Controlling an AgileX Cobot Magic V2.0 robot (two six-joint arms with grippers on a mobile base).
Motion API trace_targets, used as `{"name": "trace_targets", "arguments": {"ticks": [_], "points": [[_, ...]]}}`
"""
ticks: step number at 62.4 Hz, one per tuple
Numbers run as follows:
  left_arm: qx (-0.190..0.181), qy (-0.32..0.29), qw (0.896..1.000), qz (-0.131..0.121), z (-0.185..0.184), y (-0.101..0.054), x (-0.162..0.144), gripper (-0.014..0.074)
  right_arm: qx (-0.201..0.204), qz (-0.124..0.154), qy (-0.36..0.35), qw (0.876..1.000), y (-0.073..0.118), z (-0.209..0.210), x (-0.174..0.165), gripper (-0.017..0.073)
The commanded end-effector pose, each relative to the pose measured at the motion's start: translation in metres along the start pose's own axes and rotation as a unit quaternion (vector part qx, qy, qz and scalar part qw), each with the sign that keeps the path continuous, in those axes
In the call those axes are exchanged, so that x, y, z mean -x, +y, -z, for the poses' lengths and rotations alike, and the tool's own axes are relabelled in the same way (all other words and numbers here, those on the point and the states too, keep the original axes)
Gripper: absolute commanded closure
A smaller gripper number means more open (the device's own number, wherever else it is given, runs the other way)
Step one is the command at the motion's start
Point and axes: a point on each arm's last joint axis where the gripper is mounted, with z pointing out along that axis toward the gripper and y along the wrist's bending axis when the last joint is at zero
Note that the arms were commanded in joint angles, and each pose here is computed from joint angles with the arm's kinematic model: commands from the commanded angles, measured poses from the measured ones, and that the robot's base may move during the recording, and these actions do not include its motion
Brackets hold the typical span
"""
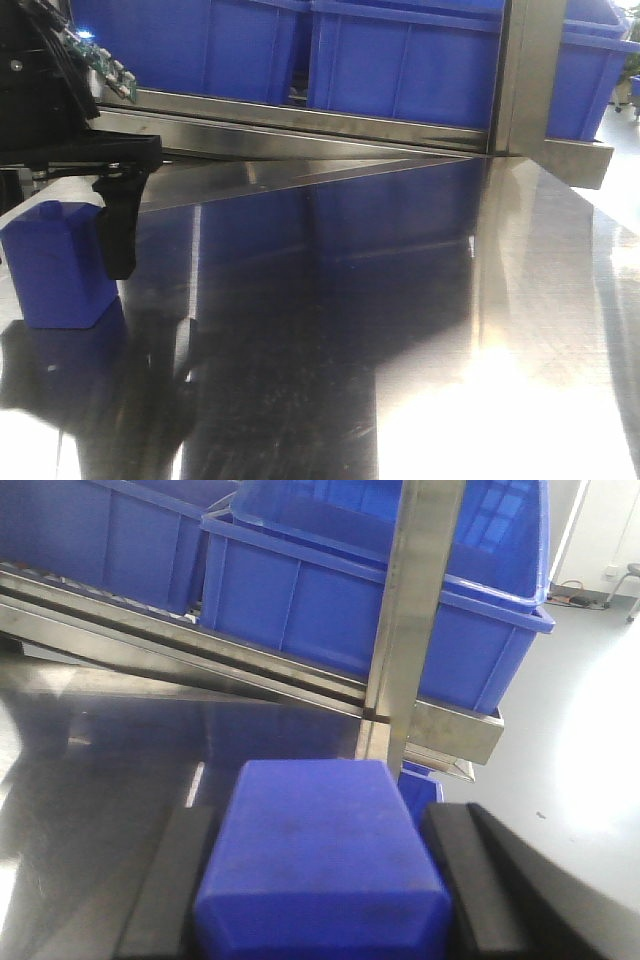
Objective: Pick and sort blue part to right shelf
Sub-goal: 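Lower the left gripper around the blue part and close it, then lift the blue part with the left gripper and pull it back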
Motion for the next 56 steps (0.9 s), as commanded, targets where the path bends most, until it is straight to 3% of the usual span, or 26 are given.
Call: {"name": "trace_targets", "arguments": {"ticks": [1, 18, 32, 56], "points": [[-0.015, -0.032, 0.999, 0.001, 0.0215, 0.0006, 0.0004, -0.0043, -0.006, 0.009, -0.058, 0.998, -0.0013, 0.0017, 0.0174, 0.0216], [-0.018, -0.030, 0.999, 0.003, 0.0215, 0.0000, 0.0001, 0.0151, -0.006, 0.009, -0.058, 0.998, -0.0013, 0.0017, 0.0174, 0.0216], [-0.018, -0.030, 0.999, 0.003, 0.0215, 0.0000, 0.0001, 0.0260, -0.006, 0.009, -0.058, 0.998, -0.0013, 0.0017, 0.0174, 0.0216], [-0.027, -0.030, 0.999, -0.004, 0.0251, -0.0038, -0.0035, 0.0311, -0.006, 0.009, -0.058, 0.998, -0.0013, 0.0017, 0.0174, 0.0216]]}}
